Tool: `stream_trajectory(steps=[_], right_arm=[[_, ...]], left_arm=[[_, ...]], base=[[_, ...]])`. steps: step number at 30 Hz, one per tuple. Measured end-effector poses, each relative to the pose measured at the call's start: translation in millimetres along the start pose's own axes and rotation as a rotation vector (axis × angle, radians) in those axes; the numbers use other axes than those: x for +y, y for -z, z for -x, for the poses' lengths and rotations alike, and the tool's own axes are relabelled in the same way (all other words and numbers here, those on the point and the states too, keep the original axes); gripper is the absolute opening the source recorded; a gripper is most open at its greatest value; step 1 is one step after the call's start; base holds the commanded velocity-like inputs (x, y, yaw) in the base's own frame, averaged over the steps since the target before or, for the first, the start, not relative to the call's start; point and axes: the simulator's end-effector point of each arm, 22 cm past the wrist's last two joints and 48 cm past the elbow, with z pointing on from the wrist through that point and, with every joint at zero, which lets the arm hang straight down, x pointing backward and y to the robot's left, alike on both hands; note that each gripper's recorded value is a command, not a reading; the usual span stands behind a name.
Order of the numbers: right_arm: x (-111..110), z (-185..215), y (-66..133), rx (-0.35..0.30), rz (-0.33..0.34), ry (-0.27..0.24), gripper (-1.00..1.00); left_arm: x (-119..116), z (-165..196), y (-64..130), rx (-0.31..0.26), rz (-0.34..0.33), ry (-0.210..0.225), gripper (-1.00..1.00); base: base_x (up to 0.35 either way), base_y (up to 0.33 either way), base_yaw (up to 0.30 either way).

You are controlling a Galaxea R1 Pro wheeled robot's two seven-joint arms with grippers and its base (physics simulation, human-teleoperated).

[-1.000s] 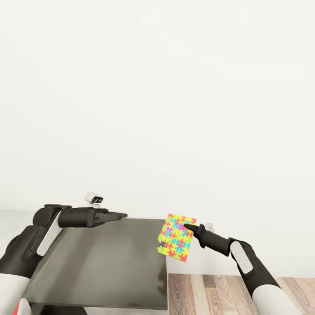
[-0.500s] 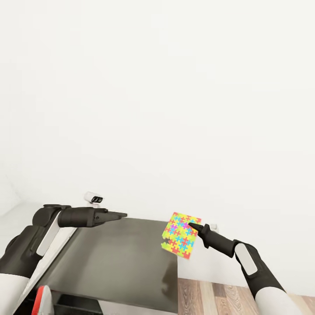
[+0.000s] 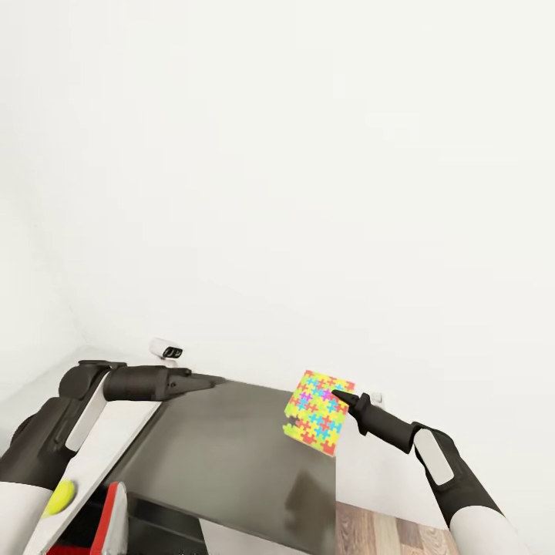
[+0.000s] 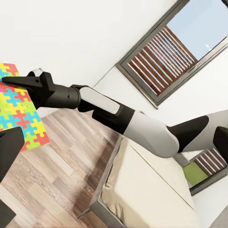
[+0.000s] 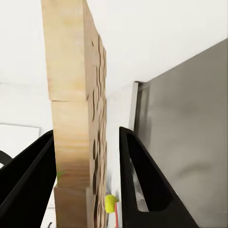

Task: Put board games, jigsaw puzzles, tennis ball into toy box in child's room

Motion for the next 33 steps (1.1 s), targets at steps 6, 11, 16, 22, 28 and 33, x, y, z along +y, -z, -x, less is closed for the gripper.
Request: stream_trajectory(steps=[6, 11, 16, 22, 28, 33], right_arm=[[8, 0, 2.7, -0.001, 0.004, 0.004, -1.00], [14, 0, 5.0, -0.002, 0.006, 0.007, -1.00], [19, -1, 7.3, -0.003, 0.009, 0.010, -1.00], [26, -1, 10.5, -0.005, 0.013, 0.014, -1.00], [31, 0, 11.8, -0.007, 0.022, 0.019, -1.00], [33, 0, 12.2, -0.008, 0.026, 0.022, -1.00]], left_arm=[[-7, 2, -0.8, 0.001, -0.001, -0.005, 1.00], [-13, 4, -1.0, 0.002, -0.001, -0.009, 1.00], [-19, 5, -1.0, 0.003, -0.001, -0.012, 1.00], [-25, 7, -0.9, 0.003, 0.000, -0.017, 1.00], [-28, 8, -0.7, 0.003, 0.001, -0.022, 1.00], [-30, 8, -0.8, 0.004, 0.001, -0.025, 1.00]], base=[[0.000, 0.000, 0.248], [0.000, 0.000, 0.260], [0.000, 0.000, 0.264], [0.000, 0.000, 0.265], [0.000, 0.000, 0.265], [0.000, 0.000, 0.267]])
